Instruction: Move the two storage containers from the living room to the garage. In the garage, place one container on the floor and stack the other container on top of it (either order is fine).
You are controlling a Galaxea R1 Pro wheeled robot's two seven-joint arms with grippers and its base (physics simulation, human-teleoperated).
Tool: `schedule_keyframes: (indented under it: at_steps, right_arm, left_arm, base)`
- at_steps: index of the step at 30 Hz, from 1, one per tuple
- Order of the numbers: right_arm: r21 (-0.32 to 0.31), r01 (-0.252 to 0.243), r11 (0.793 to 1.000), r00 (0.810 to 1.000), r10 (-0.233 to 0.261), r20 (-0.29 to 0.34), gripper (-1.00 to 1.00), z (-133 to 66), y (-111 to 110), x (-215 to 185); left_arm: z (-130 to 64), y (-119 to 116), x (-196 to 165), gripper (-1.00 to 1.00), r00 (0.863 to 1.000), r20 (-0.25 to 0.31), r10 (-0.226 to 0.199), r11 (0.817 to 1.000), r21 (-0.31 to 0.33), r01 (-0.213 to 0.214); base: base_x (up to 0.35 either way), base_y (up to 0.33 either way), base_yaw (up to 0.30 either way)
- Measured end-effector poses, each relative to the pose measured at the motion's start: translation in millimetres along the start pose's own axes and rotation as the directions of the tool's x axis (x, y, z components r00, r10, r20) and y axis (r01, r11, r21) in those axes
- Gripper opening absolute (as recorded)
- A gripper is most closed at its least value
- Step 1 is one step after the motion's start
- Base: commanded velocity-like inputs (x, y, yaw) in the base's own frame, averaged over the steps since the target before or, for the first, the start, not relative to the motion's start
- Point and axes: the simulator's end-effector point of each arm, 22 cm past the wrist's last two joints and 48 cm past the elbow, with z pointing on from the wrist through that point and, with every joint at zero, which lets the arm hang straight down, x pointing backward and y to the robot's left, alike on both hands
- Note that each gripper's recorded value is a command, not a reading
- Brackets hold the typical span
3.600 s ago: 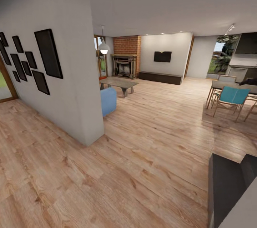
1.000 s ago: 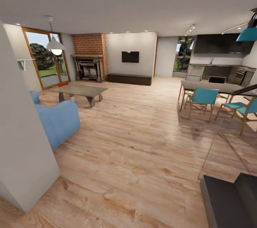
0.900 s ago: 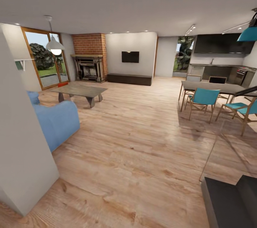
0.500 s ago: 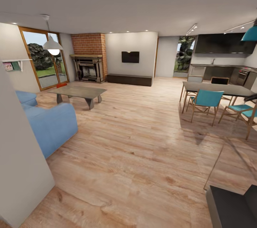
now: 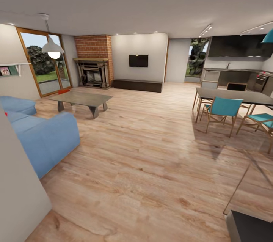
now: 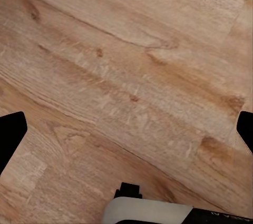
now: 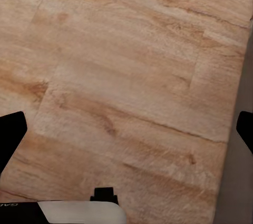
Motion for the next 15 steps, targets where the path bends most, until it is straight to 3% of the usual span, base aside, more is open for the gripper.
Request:
schedule_keyframes:
  at_steps: [15]
  right_arm:
    - [-0.001, 0.002, 1.000, 1.000, -0.002, 0.001, 1.00, 0.1, -0.6, -0.2]
  left_arm:
    - [0.1, 0.6, -0.1, 1.00, 1.000, 0.000, 0.000, 1.000, -0.001, 0.000]
  base:
    - [0.326, 0.000, 0.000]
